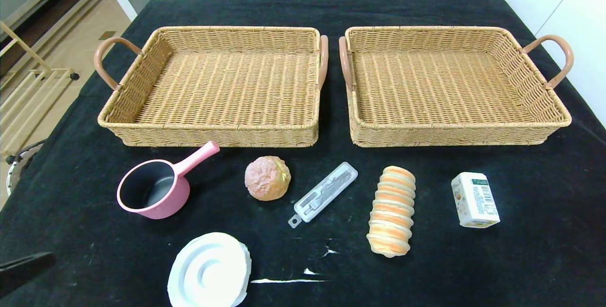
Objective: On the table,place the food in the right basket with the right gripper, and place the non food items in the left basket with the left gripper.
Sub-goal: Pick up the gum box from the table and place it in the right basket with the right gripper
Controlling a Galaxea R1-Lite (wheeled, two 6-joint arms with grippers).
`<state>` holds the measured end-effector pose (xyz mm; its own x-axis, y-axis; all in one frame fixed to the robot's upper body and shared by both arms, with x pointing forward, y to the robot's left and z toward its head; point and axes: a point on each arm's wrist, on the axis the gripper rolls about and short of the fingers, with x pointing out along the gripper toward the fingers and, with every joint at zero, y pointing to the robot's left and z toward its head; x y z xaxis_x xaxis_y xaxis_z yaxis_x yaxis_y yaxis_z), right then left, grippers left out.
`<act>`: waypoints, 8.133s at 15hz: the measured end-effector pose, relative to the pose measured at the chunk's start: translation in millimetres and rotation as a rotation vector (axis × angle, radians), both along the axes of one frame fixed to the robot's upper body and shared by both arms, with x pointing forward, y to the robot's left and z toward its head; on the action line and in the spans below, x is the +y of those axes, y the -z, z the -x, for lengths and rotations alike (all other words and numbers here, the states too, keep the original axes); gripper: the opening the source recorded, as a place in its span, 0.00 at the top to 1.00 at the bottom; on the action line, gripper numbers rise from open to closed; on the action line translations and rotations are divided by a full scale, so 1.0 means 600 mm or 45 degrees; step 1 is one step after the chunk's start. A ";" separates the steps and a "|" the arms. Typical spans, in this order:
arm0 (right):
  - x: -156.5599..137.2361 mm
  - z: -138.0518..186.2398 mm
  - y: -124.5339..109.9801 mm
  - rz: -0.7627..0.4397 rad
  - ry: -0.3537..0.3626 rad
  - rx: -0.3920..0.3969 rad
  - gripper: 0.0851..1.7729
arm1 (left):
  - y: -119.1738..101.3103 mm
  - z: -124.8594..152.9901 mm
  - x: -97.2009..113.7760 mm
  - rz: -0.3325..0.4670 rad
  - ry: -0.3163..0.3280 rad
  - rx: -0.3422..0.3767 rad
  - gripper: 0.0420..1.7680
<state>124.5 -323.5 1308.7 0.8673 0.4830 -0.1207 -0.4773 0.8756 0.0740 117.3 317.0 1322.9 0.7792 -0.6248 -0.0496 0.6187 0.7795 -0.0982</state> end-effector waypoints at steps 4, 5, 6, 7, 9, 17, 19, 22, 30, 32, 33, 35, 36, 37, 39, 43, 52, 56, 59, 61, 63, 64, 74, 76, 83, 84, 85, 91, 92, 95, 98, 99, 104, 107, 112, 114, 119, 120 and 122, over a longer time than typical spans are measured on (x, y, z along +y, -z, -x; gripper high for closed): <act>0.029 -0.052 -0.034 0.006 -0.156 0.063 0.04 | -0.023 -0.056 -0.037 -0.038 0.216 0.091 0.03; 0.042 -0.067 -0.040 0.010 -0.185 0.068 0.04 | -0.028 -0.074 -0.048 -0.040 0.243 0.088 0.03; 0.051 -0.080 -0.045 0.010 -0.201 0.071 0.04 | -0.031 -0.095 -0.062 -0.041 0.267 0.078 0.03; 0.066 -0.101 -0.049 0.012 -0.216 0.073 0.04 | -0.033 -0.114 -0.075 -0.038 0.284 0.067 0.03; 0.087 -0.131 -0.052 0.011 -0.237 0.059 0.04 | -0.031 -0.150 -0.101 -0.037 0.315 0.055 0.03; 0.129 -0.178 -0.037 0.091 -0.193 0.070 0.04 | -0.003 -0.197 -0.135 -0.072 0.330 0.127 0.03; 0.131 -0.182 -0.036 0.091 -0.183 0.073 0.04 | 0.000 -0.196 -0.133 -0.082 0.326 0.126 0.03; 0.129 -0.185 -0.033 0.102 -0.157 0.089 0.04 | -0.003 -0.192 -0.129 -0.088 0.320 0.103 0.03; 0.102 -0.196 -0.069 0.363 0.249 0.441 0.04 | -0.013 -0.183 -0.119 -0.073 0.301 0.071 0.03; 0.102 -0.207 -0.084 0.409 0.307 0.516 0.04 | -0.013 -0.182 -0.118 -0.071 0.300 0.070 0.03; 0.104 -0.217 -0.090 0.416 0.331 0.548 0.04 | -0.013 -0.182 -0.118 -0.071 0.298 0.070 0.03; 0.112 -0.240 -0.094 0.410 0.370 0.611 0.04 | -0.013 -0.182 -0.118 -0.069 0.297 0.073 0.03; 0.117 -0.253 -0.093 0.397 0.405 0.642 0.04 | -0.013 -0.182 -0.118 -0.070 0.297 0.076 0.03; 0.122 -0.268 -0.090 0.380 0.447 0.667 0.04 | -0.013 -0.182 -0.118 -0.072 0.297 0.079 0.03; 0.133 -0.294 -0.084 0.355 0.487 0.703 0.04 | -0.013 -0.182 -0.118 -0.073 0.297 0.082 0.03; 0.149 -0.330 -0.065 0.337 0.526 0.769 0.04 | -0.013 -0.181 -0.117 -0.072 0.297 0.081 0.03; 0.153 -0.361 -0.032 0.334 0.582 0.861 0.04 | -0.015 -0.179 -0.116 -0.068 0.296 0.073 0.03; 0.155 -0.366 -0.026 0.321 0.594 0.883 0.04 | -0.016 -0.179 -0.116 -0.067 0.296 0.071 0.03; 0.156 -0.368 -0.024 0.315 0.600 0.889 0.04 | -0.016 -0.178 -0.115 -0.066 0.296 0.069 0.03; 0.156 -0.369 -0.023 0.315 0.599 0.891 0.14 | -0.016 -0.178 -0.115 -0.066 0.296 0.067 0.03; 0.156 -0.369 -0.023 0.315 0.597 0.891 0.34 | -0.016 -0.178 -0.115 -0.066 0.295 0.067 0.03; 0.157 -0.369 -0.023 0.316 0.596 0.892 0.42 | -0.017 -0.178 -0.115 -0.065 0.295 0.067 0.03; 0.158 -0.371 -0.014 0.330 0.597 0.910 0.57 | -0.015 -0.178 -0.115 -0.068 0.295 0.067 0.03; 0.159 -0.371 -0.014 0.332 0.596 0.911 0.57 | -0.014 -0.178 -0.115 -0.071 0.295 0.072 0.03; 0.161 -0.357 -0.027 0.316 0.564 0.890 0.57 | -0.013 -0.179 -0.115 -0.072 0.290 0.074 0.03; 0.160 -0.352 -0.035 0.307 0.559 0.874 0.57 | -0.014 -0.180 -0.114 -0.071 0.288 0.072 0.03; 0.161 -0.343 -0.044 0.300 0.545 0.854 0.57 | -0.014 -0.180 -0.114 -0.071 0.286 0.071 0.03; 0.160 -0.318 -0.123 0.247 0.506 0.749 0.57 | -0.015 -0.181 -0.113 -0.070 0.278 0.067 0.03; 0.160 -0.319 -0.140 0.242 0.501 0.725 0.57 | -0.015 -0.181 -0.112 -0.070 0.275 0.067 0.03; 0.165 -0.342 -0.182 0.189 0.510 0.640 0.57 | -0.018 -0.182 -0.110 -0.066 0.262 0.055 0.03; 0.172 -0.378 -0.215 0.148 0.523 0.561 0.57 | -0.019 -0.182 -0.108 -0.064 0.253 0.048 0.03; 0.174 -0.391 -0.224 0.138 0.525 0.530 0.57 | -0.019 -0.183 -0.107 -0.064 0.252 0.048 0.03; 0.195 -0.460 -0.236 0.111 0.520 0.371 0.57 | -0.020 -0.183 -0.107 -0.062 0.250 0.045 0.03; 0.205 -0.502 -0.228 0.035 0.532 0.266 0.57 | -0.020 -0.183 -0.107 -0.062 0.251 0.044 0.03; 0.217 -0.552 -0.206 -0.030 0.544 0.174 0.57 | -0.020 -0.184 -0.108 -0.063 0.250 0.046 0.03; 0.221 -0.566 -0.198 -0.043 0.547 0.151 0.57 | -0.020 -0.184 -0.108 -0.063 0.251 0.045 0.03; 0.223 -0.582 -0.184 -0.048 0.552 0.139 0.57 | -0.020 -0.184 -0.107 -0.063 0.249 0.040 0.03; 0.224 -0.583 -0.183 -0.046 0.553 0.141 0.57 | -0.021 -0.184 -0.107 -0.065 0.246 0.036 0.03; 0.226 -0.582 -0.181 -0.044 0.547 0.144 0.57 | -0.021 -0.184 -0.106 -0.069 0.244 0.032 0.03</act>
